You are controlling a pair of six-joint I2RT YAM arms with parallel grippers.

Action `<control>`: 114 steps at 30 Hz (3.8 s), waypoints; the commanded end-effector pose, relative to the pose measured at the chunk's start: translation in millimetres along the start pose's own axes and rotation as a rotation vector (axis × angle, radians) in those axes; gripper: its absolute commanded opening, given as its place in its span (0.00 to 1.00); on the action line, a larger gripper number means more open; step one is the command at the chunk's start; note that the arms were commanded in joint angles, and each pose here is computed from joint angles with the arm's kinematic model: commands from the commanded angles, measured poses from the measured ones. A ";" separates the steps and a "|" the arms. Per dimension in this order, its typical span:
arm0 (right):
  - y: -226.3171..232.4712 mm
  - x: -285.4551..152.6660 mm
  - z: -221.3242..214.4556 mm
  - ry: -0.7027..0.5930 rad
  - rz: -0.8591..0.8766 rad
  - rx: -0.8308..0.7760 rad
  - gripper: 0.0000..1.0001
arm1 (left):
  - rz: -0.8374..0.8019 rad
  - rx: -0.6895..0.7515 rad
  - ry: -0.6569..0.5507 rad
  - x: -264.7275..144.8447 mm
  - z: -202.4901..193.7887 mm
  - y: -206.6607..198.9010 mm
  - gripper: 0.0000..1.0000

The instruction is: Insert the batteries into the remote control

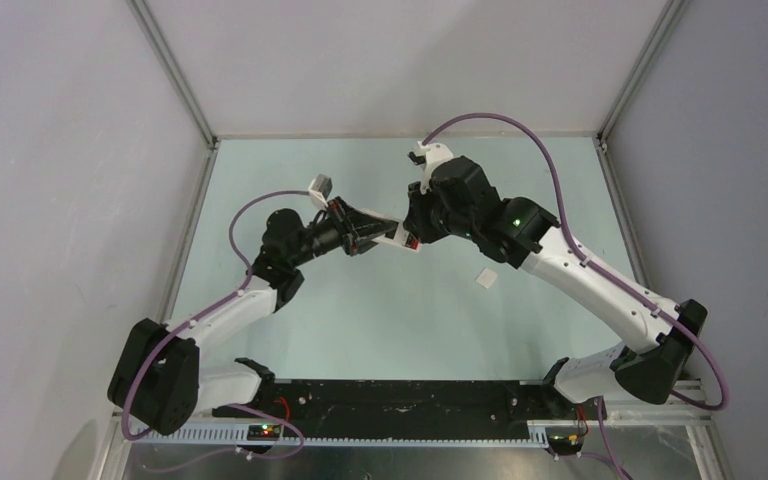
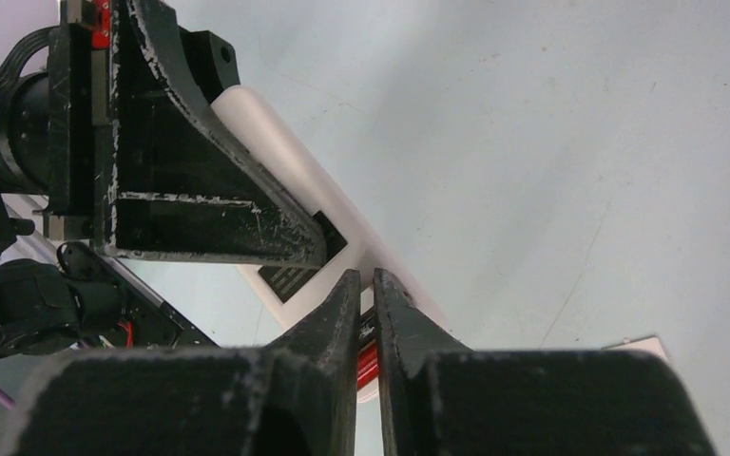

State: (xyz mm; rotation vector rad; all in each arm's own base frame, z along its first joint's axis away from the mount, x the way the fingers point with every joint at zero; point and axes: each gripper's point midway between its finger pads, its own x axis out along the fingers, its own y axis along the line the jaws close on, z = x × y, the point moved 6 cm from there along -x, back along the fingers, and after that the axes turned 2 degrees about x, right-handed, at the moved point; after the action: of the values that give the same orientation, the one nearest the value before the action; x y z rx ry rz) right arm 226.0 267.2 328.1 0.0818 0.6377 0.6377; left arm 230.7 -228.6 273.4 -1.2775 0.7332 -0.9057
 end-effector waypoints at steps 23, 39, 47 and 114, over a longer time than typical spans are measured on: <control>-8.3 -23.5 21.2 -0.115 0.029 0.032 0.25 | -0.069 0.056 -0.013 0.8 4.4 -12.2 0.00; -7.3 -11.7 2.7 -0.018 0.020 -0.012 0.21 | -0.068 0.055 -0.012 1.4 5.2 -12.5 0.00; -6.6 -6.7 1.2 -0.005 0.023 -0.025 0.21 | -0.068 0.059 -0.004 1.3 4.5 -12.3 0.00; 2.4 17.8 -19.6 0.269 -0.030 -0.317 0.32 | -0.036 0.092 0.074 -1.4 -4.9 -1.2 0.00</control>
State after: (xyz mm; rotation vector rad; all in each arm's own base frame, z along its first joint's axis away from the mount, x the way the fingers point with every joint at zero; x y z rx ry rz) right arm 226.8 272.2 299.0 -0.3521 0.7766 0.6636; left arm 233.2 -228.9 244.0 -1.2255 0.8183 -0.8591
